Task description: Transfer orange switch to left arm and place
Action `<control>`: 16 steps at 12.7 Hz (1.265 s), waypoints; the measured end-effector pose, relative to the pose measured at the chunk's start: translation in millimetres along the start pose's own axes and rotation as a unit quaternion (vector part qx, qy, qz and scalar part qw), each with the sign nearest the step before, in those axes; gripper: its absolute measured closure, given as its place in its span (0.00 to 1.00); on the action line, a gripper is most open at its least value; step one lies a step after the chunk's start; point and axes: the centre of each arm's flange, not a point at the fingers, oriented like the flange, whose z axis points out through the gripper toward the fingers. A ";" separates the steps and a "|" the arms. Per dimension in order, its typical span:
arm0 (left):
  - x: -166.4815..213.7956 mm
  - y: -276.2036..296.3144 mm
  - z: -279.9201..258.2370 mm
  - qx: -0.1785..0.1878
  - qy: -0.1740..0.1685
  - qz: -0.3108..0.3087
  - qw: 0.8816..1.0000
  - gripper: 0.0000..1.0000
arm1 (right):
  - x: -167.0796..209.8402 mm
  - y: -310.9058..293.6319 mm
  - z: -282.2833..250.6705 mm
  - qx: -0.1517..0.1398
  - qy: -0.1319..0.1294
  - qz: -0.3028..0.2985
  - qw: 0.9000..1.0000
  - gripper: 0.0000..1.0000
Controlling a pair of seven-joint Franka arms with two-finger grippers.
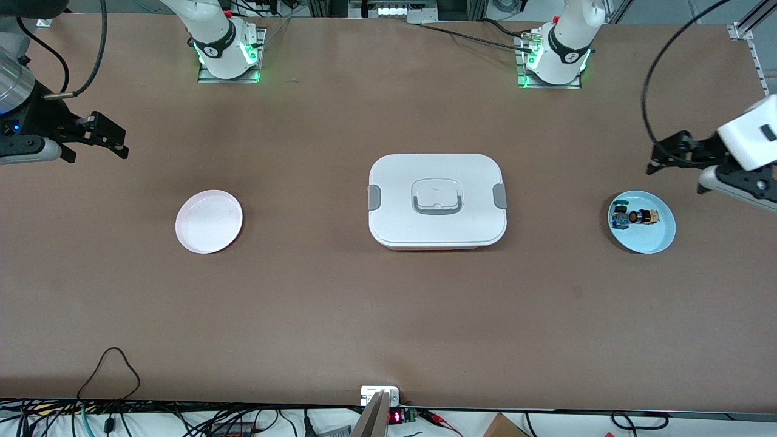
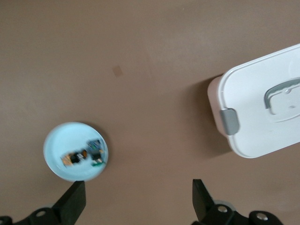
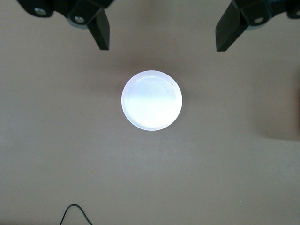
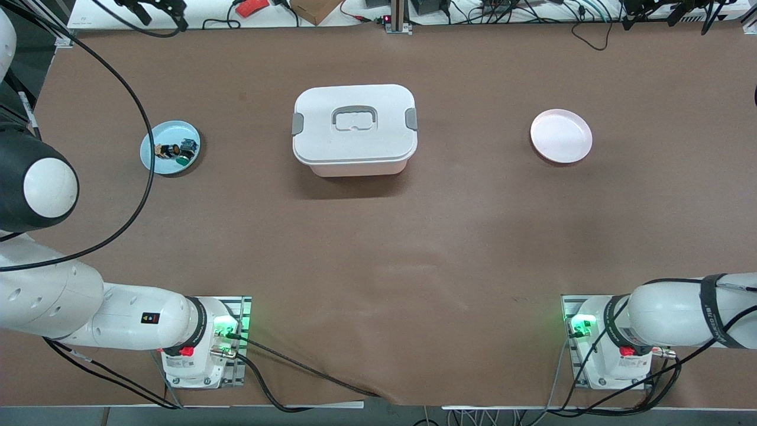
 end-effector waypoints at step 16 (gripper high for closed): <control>-24.9 -29.4 -5.8 0.007 0.032 -0.145 0.989 0.00 | 0.1 -0.4 0.1 0.000 0.000 0.000 1.000 0.00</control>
